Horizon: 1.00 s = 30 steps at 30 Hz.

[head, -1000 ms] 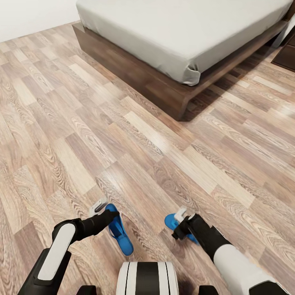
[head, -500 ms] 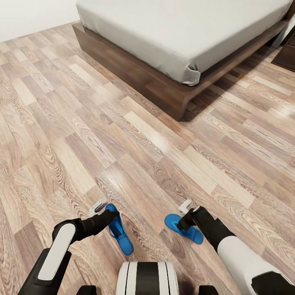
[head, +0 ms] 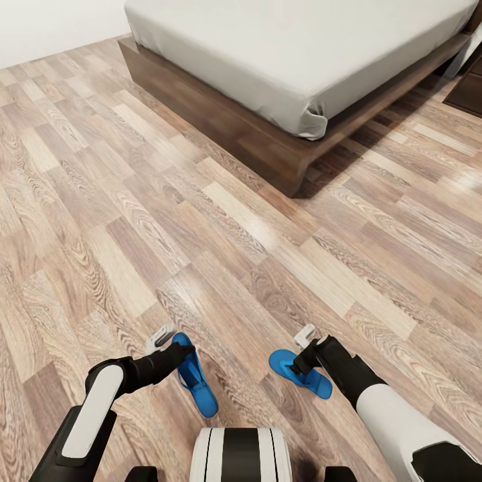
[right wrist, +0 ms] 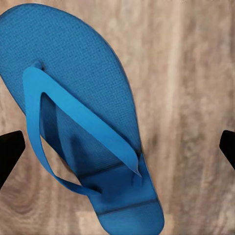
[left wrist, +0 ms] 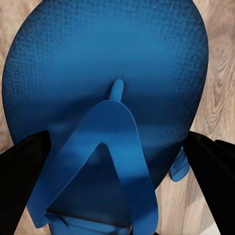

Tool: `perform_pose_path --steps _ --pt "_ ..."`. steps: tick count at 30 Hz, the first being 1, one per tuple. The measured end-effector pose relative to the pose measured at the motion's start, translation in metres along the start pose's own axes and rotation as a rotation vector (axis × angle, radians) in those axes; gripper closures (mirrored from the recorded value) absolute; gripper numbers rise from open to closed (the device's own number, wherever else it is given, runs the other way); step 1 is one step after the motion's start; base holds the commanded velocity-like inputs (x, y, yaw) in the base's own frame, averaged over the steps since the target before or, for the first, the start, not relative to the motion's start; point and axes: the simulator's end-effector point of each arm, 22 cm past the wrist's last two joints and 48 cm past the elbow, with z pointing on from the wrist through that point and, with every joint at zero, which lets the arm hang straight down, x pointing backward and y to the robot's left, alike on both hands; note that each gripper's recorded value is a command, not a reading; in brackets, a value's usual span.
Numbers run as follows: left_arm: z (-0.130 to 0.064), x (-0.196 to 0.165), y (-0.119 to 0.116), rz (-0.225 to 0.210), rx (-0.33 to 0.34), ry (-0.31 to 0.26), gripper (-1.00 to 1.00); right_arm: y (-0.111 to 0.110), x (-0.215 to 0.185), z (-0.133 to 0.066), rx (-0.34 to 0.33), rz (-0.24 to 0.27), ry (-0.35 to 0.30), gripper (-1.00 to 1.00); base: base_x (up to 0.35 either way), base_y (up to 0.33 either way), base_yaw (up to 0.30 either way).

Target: In the bedroom, move the book from the bed onto either nightstand, and place the two sandals side by side next to the bed.

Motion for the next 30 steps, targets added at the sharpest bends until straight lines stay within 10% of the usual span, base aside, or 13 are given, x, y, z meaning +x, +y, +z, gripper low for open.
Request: perform_pose_path --steps 30 --pt "0.01 0.006 0.011 -0.012 -0.018 0.021 1.0 0.013 0.006 0.014 -0.028 0.001 0.019 -1.0 0.0 0.0 0.0"
